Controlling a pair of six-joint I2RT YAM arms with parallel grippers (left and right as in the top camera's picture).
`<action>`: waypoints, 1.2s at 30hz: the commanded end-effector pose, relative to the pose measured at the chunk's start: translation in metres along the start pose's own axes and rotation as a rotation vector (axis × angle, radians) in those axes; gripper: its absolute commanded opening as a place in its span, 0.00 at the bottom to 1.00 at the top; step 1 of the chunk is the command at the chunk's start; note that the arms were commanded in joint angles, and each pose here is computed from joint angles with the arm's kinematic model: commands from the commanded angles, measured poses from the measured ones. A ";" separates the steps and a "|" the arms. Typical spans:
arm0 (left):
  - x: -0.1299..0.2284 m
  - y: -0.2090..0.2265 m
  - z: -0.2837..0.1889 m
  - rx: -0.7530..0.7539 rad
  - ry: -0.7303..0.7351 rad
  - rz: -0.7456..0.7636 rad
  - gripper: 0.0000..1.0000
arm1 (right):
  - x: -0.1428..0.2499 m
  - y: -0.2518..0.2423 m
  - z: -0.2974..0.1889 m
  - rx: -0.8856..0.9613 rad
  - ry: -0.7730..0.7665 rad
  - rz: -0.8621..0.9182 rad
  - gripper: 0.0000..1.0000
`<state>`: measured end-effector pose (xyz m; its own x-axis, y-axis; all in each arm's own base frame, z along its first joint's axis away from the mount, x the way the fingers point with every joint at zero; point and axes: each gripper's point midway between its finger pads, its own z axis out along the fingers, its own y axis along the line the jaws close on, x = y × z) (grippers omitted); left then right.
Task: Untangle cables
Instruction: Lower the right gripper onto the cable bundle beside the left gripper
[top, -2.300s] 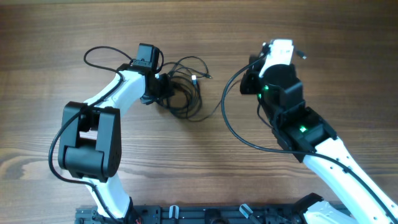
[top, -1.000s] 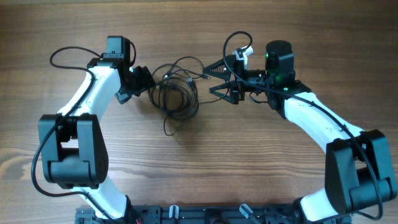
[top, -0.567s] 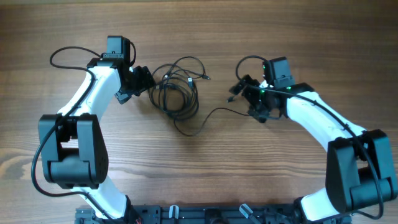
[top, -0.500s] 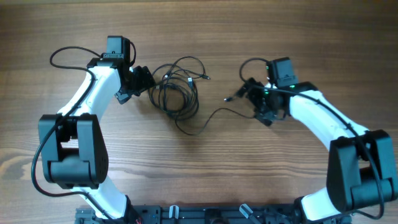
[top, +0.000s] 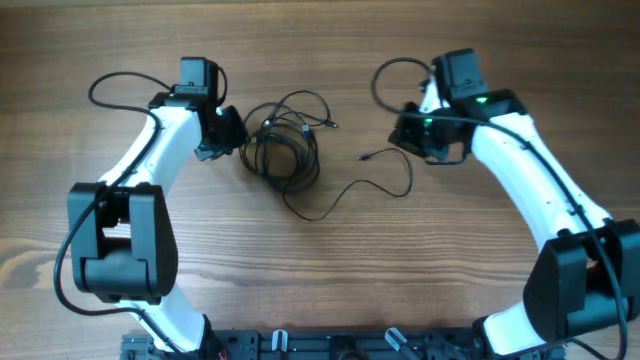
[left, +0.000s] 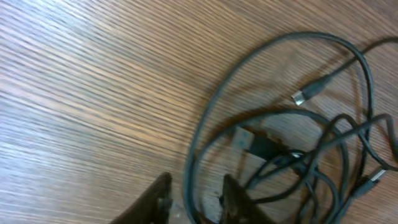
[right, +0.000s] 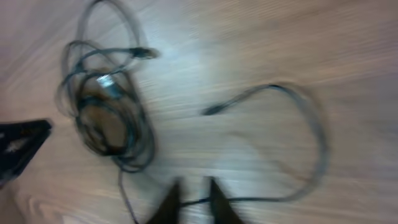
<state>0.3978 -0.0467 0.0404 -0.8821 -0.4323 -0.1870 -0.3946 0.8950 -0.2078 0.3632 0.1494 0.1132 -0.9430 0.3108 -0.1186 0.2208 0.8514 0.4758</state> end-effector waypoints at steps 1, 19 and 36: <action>0.000 -0.011 -0.005 0.008 -0.022 0.029 0.05 | 0.011 0.047 0.011 -0.092 -0.008 -0.206 0.05; -0.002 -0.007 -0.002 0.003 -0.020 0.019 0.69 | 0.074 0.128 0.097 -0.203 0.057 -0.377 0.43; -0.015 0.024 -0.002 -0.014 -0.014 -0.066 0.74 | 0.160 0.113 0.173 -0.094 0.273 -0.317 0.46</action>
<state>0.3997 -0.0182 0.0402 -0.8495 -0.4935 -0.1864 -0.4575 0.8651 -0.2054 0.2880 0.3627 0.0183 -0.9880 -0.1271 -0.0878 -0.1545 0.8082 0.5683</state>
